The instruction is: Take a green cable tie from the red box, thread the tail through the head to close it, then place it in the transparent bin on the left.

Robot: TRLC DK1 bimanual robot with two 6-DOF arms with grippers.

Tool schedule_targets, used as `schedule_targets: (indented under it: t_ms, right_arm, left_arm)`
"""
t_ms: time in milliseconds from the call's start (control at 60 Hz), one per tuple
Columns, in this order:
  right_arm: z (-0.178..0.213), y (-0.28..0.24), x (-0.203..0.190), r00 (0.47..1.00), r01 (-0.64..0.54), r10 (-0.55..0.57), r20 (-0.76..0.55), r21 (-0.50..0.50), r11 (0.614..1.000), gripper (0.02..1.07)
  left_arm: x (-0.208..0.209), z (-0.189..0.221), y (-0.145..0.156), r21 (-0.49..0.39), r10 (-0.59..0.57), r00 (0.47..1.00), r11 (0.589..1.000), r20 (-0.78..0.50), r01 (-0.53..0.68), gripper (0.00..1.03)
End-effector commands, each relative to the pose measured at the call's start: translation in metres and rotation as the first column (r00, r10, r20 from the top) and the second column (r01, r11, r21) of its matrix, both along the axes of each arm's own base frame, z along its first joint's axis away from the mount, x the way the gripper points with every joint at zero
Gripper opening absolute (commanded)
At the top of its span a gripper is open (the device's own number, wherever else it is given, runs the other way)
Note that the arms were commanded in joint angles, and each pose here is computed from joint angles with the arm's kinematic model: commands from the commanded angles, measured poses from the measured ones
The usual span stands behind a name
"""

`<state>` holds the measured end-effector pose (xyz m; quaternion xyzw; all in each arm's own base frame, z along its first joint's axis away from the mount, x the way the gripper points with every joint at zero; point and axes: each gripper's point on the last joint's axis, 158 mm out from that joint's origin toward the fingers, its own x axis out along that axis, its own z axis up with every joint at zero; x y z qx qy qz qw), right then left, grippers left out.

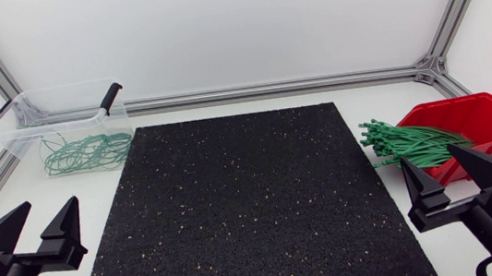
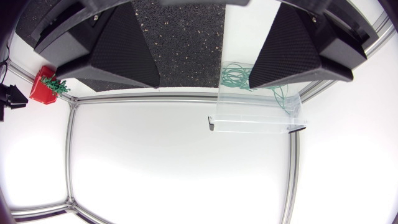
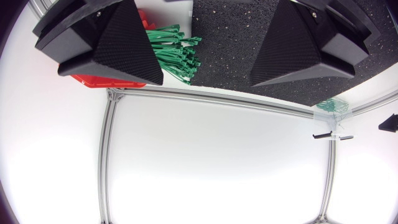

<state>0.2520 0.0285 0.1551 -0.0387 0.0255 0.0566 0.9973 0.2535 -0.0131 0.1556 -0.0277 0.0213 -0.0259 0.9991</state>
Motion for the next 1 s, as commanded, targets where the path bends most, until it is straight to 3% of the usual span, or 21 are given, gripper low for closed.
schedule_targets:
  t_ms: [0,350,550,983]
  right_arm:
    - [-0.008,0.003,0.000,1.000,-0.014,0.014,-0.013,0.019,1.000,1.03]
    - [-0.003,0.004,-0.001,1.000,-0.014,0.014,0.001,0.021,1.000,1.03]
    - [0.037,-0.005,-0.006,0.999,0.027,-0.027,0.031,0.023,0.999,1.03]
    - [0.113,-0.010,0.007,0.997,0.057,-0.057,-0.061,0.008,0.998,1.03]
  left_arm:
    - [0.001,-0.023,-0.003,-0.017,-0.011,0.999,1.000,-0.051,0.010,1.00]
    - [0.001,-0.023,-0.003,-0.017,-0.014,0.999,1.000,-0.051,0.013,1.00]
    - [0.001,-0.022,-0.003,-0.017,-0.012,0.999,1.000,-0.049,0.012,1.00]
    - [0.001,-0.023,-0.003,-0.017,-0.014,0.999,1.000,-0.051,0.013,1.00]
